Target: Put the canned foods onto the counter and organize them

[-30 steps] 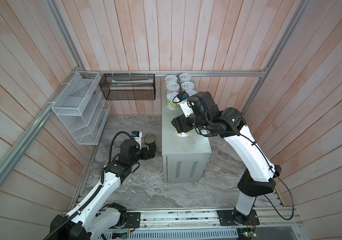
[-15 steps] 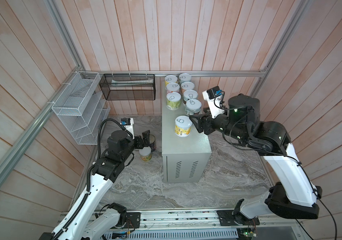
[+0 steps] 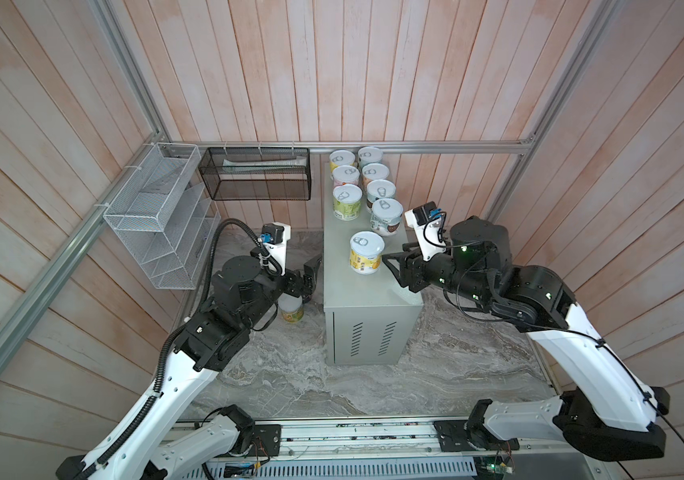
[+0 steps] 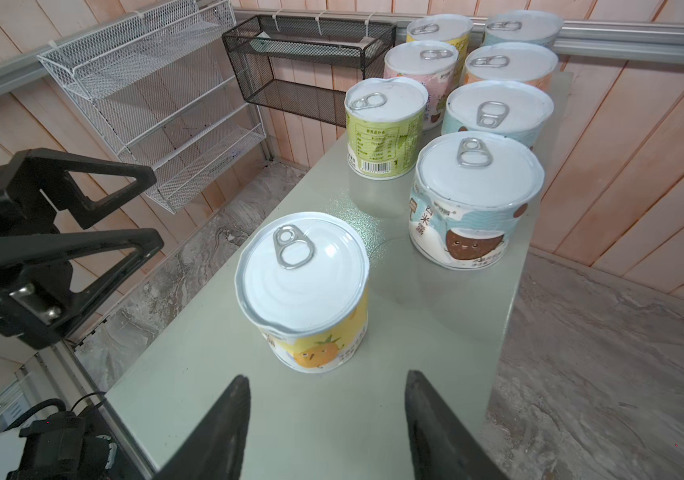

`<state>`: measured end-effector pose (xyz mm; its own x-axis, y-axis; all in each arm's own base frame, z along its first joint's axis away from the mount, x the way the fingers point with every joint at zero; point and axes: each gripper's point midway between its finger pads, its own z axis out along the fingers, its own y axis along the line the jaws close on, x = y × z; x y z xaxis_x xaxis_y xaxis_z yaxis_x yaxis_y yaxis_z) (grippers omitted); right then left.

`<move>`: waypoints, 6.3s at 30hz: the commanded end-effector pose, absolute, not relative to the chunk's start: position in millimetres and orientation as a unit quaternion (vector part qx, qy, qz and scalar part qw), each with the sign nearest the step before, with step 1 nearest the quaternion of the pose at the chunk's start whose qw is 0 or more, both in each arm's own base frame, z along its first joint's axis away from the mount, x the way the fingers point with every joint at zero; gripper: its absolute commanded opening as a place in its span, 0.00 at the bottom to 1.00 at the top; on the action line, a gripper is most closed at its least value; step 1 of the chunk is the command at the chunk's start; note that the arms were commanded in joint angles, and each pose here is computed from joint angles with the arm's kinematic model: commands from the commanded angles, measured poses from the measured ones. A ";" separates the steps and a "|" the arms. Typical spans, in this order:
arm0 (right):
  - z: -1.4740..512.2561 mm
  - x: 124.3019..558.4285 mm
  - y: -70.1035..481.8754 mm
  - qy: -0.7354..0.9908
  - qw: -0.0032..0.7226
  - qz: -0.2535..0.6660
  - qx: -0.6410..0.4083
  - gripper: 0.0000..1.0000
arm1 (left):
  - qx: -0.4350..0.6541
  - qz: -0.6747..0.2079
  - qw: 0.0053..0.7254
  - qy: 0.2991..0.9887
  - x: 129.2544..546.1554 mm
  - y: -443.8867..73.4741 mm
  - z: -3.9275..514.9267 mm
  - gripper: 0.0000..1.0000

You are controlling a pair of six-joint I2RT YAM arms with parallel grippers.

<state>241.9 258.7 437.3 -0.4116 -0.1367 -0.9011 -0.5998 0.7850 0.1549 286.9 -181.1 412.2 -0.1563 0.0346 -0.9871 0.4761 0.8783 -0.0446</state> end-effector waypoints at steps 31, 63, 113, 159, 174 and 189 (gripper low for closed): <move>405.4 290.6 296.7 0.795 0.498 0.271 -0.216 0.52 | 0.148 -0.167 0.636 0.739 303.5 -188.7 383.2 0.92; 407.2 351.4 312.6 0.795 0.532 0.238 -0.170 0.52 | 0.126 -0.172 0.614 0.760 317.7 -175.1 354.6 0.92; 464.1 317.8 95.3 0.751 0.607 0.260 0.025 0.73 | 0.010 -0.102 0.595 0.797 309.0 -108.7 300.7 1.00; 249.3 373.5 91.4 0.838 0.450 0.289 0.110 0.90 | -0.048 -0.111 0.483 0.867 329.9 -106.0 152.0 1.00; 237.3 374.0 108.3 0.843 0.432 0.303 0.101 0.93 | -0.051 -0.110 0.463 0.878 344.5 -114.1 121.1 1.00; 234.7 374.6 110.6 0.842 0.431 0.310 0.101 0.93 | -0.071 -0.074 0.451 0.887 357.6 -107.1 99.2 1.00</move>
<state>374.6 105.4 237.8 -0.6004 0.4392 -0.6683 -0.0816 0.7977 0.5975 348.6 -111.4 95.8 -0.6131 -0.1727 -0.7709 -0.0286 0.9800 -0.1967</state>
